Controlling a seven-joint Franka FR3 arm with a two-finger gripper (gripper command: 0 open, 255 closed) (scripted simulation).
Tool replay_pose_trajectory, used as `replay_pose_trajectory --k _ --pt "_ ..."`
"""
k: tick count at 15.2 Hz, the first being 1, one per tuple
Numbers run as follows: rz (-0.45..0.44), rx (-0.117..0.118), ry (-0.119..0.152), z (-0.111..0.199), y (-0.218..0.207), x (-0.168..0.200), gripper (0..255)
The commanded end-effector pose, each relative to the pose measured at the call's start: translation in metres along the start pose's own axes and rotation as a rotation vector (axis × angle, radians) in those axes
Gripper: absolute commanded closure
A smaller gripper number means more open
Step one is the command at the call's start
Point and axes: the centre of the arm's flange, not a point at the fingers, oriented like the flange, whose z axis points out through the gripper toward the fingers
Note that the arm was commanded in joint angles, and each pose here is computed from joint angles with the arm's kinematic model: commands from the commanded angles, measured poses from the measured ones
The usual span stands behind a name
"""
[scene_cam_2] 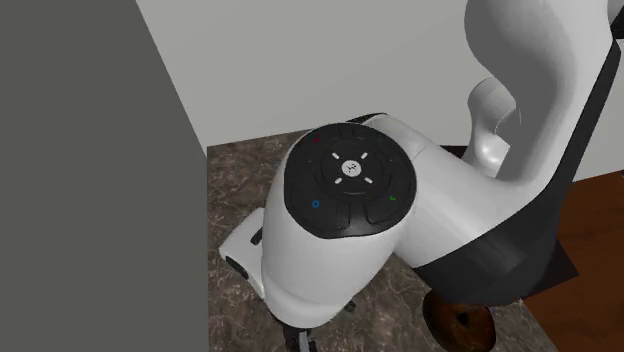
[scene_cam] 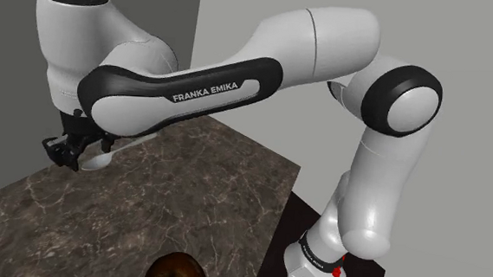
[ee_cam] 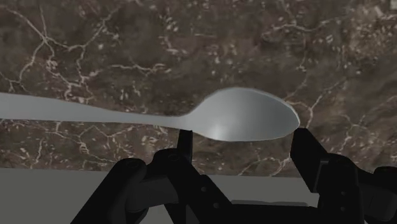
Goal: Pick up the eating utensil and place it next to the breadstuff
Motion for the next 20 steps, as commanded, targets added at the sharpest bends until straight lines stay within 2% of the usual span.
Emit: replay_pose_trajectory --k 1,11,20 --pt "0.002 0.000 0.000 -0.001 -0.021 -0.011 255" --pt "0.002 0.000 0.000 -0.015 -0.136 -0.074 255" --pt "0.002 0.000 0.000 0.031 -0.138 -0.082 255"
